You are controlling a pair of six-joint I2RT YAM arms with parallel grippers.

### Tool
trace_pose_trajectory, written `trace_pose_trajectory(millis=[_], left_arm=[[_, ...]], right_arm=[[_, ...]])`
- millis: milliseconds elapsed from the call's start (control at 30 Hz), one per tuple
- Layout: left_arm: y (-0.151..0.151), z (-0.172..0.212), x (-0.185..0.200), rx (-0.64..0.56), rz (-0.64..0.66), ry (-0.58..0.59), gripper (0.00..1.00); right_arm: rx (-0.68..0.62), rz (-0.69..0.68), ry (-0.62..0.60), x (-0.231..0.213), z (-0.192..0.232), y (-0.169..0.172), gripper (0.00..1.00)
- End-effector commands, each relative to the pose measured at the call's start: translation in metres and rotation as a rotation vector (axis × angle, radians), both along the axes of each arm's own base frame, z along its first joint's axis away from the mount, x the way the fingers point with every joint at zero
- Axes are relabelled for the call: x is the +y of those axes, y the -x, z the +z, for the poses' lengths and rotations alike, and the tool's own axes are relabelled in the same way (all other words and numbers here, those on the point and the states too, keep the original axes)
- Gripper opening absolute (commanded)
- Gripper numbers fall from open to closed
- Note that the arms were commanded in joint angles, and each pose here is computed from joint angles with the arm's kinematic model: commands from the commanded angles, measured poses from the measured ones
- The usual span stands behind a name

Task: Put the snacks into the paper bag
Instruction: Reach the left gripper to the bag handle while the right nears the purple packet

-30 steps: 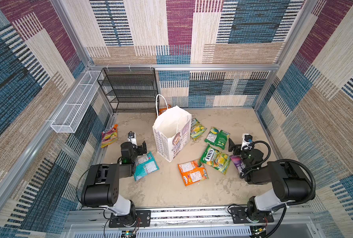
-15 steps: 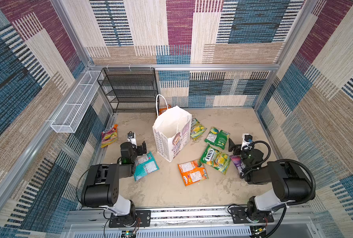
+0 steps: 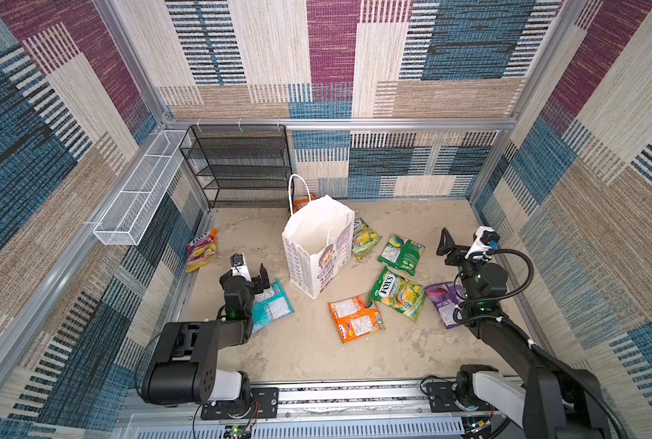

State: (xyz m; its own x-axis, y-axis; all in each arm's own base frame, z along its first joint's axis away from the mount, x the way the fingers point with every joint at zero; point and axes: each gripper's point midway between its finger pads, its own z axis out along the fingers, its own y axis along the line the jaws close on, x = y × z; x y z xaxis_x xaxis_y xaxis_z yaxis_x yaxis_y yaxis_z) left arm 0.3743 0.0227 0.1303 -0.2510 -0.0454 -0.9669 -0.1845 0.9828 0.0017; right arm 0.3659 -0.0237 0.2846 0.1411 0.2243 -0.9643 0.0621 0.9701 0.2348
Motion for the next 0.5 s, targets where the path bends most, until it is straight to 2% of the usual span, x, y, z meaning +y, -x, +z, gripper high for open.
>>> trace_pose_trajectory(millis=[0,67,133,200,267,300,333,400,467], left_arm=[[0.003,0.038,0.033,0.063,0.226,0.026,0.99],[0.002,0.068,0.030,0.079,0.226,0.101,0.99],[0.001,0.090,0.019,0.102,0.158,0.234,1.00],[0.003,0.109,0.013,0.098,0.097,0.367,0.99],[0.009,0.117,0.016,0.087,0.112,0.557,0.99],[0.013,0.117,0.020,0.106,0.136,0.650,0.99],[0.013,0.123,0.016,0.141,0.105,0.723,0.99],[0.009,0.141,-0.002,0.227,-0.019,0.740,0.99],[0.003,0.158,-0.032,0.312,-0.206,0.711,1.00]], right_arm=[[0.185,-0.049,-0.151,-0.009,-0.025,-0.004,1.00],[0.202,-0.028,-0.189,-0.006,-0.020,-0.006,1.00],[0.213,0.010,-0.228,0.001,-0.018,-0.004,1.00],[0.250,-0.056,-0.351,-0.009,-0.024,0.004,1.00],[0.254,-0.027,-0.343,-0.004,-0.016,0.009,1.00],[0.250,0.000,-0.331,0.001,-0.011,0.012,1.00],[0.245,0.015,-0.327,0.003,-0.006,0.015,1.00],[0.241,0.038,-0.324,0.007,-0.001,0.021,1.00],[0.251,0.064,-0.325,0.012,0.001,0.026,1.00]])
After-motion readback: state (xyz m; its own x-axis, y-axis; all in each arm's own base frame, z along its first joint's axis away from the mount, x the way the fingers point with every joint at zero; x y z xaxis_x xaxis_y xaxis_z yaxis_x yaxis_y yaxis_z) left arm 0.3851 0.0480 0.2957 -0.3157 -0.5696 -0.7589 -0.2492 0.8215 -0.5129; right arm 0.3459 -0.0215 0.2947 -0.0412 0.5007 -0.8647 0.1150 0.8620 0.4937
